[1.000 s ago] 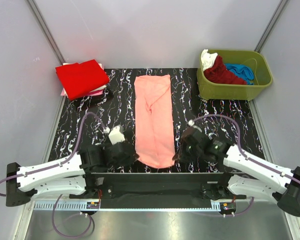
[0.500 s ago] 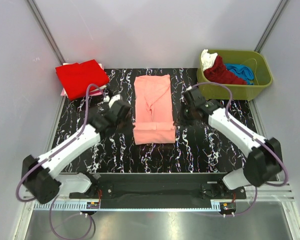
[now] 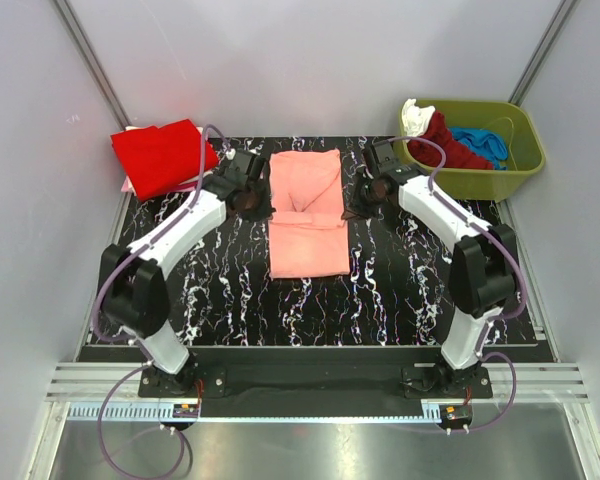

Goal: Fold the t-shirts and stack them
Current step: Fold the tshirt

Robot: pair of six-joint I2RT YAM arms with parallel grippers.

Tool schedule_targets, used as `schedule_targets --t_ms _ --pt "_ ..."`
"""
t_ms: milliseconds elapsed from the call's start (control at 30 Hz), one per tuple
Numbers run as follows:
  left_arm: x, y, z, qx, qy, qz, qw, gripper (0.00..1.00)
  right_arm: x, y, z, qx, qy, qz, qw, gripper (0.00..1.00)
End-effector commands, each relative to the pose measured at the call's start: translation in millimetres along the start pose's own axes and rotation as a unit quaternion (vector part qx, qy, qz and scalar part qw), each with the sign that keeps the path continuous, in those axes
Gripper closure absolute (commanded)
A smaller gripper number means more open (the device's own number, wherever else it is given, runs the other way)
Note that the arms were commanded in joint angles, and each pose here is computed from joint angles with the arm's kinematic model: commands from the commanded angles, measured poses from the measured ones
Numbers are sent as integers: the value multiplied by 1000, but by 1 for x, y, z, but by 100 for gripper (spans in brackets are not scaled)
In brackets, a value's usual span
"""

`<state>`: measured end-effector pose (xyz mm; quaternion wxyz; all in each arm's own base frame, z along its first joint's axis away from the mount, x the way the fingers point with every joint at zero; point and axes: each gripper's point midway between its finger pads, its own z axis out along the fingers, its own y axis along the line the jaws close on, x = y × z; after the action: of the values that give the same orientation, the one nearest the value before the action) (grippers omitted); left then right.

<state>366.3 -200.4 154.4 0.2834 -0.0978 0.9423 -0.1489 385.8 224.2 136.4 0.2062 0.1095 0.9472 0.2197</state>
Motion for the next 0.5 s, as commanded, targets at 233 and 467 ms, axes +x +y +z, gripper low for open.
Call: schedule_targets --t_ms 233,467 --pt "-24 -4 44 29 36 30 998 100 -34 3 32 -27 6 6 1000 100" --pt "-29 7 75 18 61 39 997 100 -44 -5 67 -38 30 15 999 100"
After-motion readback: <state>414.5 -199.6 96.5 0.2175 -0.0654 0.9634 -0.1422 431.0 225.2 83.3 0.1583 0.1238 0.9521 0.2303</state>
